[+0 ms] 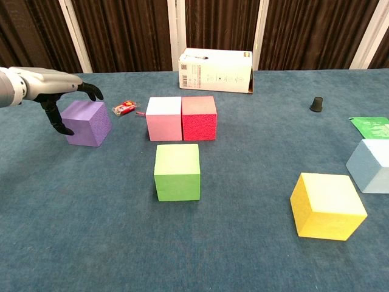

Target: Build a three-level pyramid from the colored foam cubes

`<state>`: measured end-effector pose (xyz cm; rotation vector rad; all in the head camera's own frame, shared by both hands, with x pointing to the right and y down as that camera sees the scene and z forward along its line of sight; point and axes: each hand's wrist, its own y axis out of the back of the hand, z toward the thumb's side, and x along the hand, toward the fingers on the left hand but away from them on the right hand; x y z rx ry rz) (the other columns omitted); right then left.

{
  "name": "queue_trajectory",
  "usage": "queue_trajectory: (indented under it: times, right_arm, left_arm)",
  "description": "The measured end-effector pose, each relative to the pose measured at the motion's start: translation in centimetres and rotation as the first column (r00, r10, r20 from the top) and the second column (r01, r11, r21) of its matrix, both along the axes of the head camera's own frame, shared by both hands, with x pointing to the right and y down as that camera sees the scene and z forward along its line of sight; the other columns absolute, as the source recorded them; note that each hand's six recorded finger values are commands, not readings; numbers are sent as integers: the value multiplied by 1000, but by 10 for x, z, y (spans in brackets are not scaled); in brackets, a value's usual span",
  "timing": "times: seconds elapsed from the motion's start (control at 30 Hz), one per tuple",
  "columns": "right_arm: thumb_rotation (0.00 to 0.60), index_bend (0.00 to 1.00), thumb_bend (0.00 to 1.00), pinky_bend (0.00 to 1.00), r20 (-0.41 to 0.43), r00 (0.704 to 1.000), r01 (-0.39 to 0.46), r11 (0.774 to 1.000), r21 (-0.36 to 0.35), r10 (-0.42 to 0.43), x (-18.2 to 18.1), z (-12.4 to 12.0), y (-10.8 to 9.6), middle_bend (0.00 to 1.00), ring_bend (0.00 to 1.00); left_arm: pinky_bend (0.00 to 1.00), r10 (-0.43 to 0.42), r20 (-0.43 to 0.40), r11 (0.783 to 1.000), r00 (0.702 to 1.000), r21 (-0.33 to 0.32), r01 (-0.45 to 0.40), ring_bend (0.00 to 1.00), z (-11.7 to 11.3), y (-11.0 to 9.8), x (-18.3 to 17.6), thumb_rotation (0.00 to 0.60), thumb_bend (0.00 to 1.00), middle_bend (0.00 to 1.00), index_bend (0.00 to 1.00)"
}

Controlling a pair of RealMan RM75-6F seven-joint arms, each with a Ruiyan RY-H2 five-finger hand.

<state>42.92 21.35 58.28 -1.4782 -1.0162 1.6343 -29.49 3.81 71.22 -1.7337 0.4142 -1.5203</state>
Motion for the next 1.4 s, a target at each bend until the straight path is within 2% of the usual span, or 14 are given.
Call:
queue_trajectory:
  times: [0.5,0.73,1.07,1.4]
  right_arm:
    - [600,28,290,0,6,1000,-17,1000,-22,17,2,-1,1,18,0]
    - [600,28,289,0,5,1000,-21,999,-29,21,2,0,1,18,0]
    - [600,28,290,0,5,1000,-27,999,-39,27,1,1,2,18,0]
    - [600,28,291,0,3,999,-32,998,-53,32,1,4,2,18,0]
  left_arm:
    - [0,-26,-13,1000,1000,8,26,0,-2,-2,3,600,280,177,166]
    - [0,-40,-25,999,999,-4,40,0,-4,-3,5,600,320,204,197]
    - [0,-79,-35,997,996,-19,78,0,-7,-7,1,600,323,209,201]
    - [0,-83,-18,996,996,-21,83,0,-7,-8,-4,600,323,262,229]
